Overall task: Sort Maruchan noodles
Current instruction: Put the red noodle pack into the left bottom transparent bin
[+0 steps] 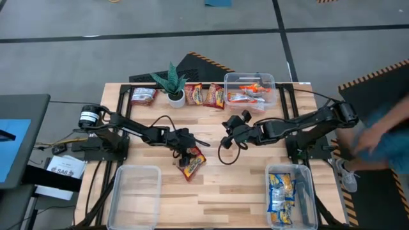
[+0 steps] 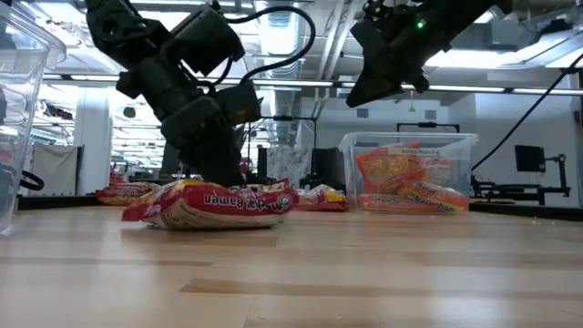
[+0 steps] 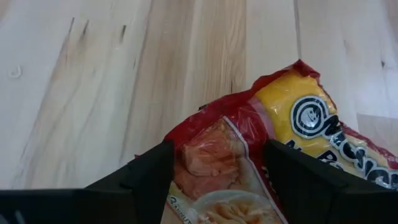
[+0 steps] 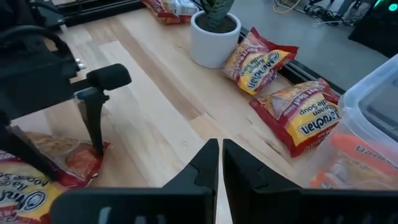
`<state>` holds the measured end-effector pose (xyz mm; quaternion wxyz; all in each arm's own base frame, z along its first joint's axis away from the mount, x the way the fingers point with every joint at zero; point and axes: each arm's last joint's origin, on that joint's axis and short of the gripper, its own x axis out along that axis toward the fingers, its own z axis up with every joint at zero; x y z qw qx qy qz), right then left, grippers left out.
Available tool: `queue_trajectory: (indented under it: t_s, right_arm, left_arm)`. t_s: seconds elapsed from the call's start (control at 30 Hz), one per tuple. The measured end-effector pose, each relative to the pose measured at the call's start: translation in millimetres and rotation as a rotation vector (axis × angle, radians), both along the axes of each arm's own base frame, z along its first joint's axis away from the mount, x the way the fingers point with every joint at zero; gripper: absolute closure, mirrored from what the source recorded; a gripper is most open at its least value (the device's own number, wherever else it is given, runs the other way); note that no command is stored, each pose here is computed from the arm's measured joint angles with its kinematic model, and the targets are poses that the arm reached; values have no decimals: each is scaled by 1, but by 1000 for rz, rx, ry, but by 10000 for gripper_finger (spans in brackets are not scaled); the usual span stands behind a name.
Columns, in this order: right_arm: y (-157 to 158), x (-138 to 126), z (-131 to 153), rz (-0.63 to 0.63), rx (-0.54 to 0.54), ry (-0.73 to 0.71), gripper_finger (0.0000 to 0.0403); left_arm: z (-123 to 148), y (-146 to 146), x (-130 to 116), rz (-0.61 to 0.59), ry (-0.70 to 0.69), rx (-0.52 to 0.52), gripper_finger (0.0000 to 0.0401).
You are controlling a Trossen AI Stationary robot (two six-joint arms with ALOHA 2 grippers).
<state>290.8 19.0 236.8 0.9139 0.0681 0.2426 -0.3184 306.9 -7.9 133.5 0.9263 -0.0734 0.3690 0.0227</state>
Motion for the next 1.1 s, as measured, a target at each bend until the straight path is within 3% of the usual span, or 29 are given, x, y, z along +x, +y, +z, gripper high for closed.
queue_trajectory:
  t_s: [0.13, 0.23, 0.3, 0.43, 0.5, 0.67, 0.93, 1.1]
  right_arm:
    - [0, 0, 0, 0, 0, 1, 359]
    - [0, 0, 0, 1, 0, 1, 359]
    - [0, 0, 0, 1, 0, 2, 359]
    - [0, 0, 0, 1, 0, 4, 359]
    - [0, 0, 0, 1, -1, 4, 359]
    - [0, -1, -1, 3, -3, 20, 359]
    - [0, -1, -2, 3, -4, 29, 359]
    - [-1, -1, -2, -1, -4, 28, 359]
  left_arm:
    - [-3, 4, 1, 3, 15, 7, 162]
    - [-4, 9, 0, 24, 22, 10, 186]
    - [-4, 12, 0, 49, 23, 27, 221]
    - [-5, 20, -1, 103, 30, 72, 347]
    - [-3, 23, -1, 133, 20, 84, 383]
    - [16, 21, -6, 161, -22, 146, 399]
    - [82, 2, -33, 218, -197, 289, 401]
    - [119, -10, -57, 198, -321, 303, 401]
